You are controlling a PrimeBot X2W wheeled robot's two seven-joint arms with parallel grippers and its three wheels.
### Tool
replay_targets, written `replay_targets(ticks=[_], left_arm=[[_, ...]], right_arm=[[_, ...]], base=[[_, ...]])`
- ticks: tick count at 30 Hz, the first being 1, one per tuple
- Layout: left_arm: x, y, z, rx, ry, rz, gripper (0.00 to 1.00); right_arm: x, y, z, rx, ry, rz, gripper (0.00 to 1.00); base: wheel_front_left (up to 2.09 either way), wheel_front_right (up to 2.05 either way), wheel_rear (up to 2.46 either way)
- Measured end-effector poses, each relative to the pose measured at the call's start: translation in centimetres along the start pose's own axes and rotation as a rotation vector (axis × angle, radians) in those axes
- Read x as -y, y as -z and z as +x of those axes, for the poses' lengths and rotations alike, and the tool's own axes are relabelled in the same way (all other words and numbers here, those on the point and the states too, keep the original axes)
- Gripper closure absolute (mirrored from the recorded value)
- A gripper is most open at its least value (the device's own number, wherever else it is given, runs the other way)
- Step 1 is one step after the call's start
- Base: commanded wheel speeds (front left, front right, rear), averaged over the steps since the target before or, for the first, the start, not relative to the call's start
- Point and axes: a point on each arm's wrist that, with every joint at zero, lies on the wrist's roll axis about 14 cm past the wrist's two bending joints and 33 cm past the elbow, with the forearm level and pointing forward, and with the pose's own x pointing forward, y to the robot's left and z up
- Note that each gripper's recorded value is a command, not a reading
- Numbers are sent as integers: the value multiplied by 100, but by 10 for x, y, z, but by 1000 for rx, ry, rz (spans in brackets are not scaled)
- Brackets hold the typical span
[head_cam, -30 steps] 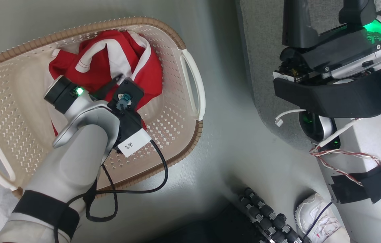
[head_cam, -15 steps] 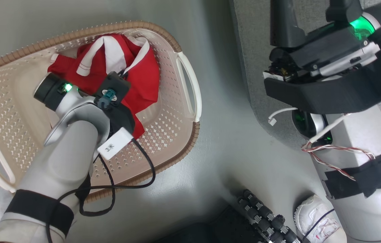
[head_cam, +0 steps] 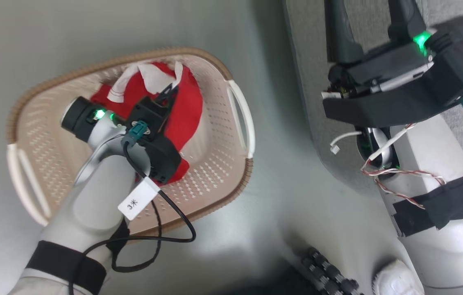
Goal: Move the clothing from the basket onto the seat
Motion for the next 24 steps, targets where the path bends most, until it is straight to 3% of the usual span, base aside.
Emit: replay_targets(ticks=[24], left_arm=[[-30,-177,-98,347,-186,122,100]], right_arm=[[-13,-27,-35,-37,10,67,0]], base=[[0,0,0]])
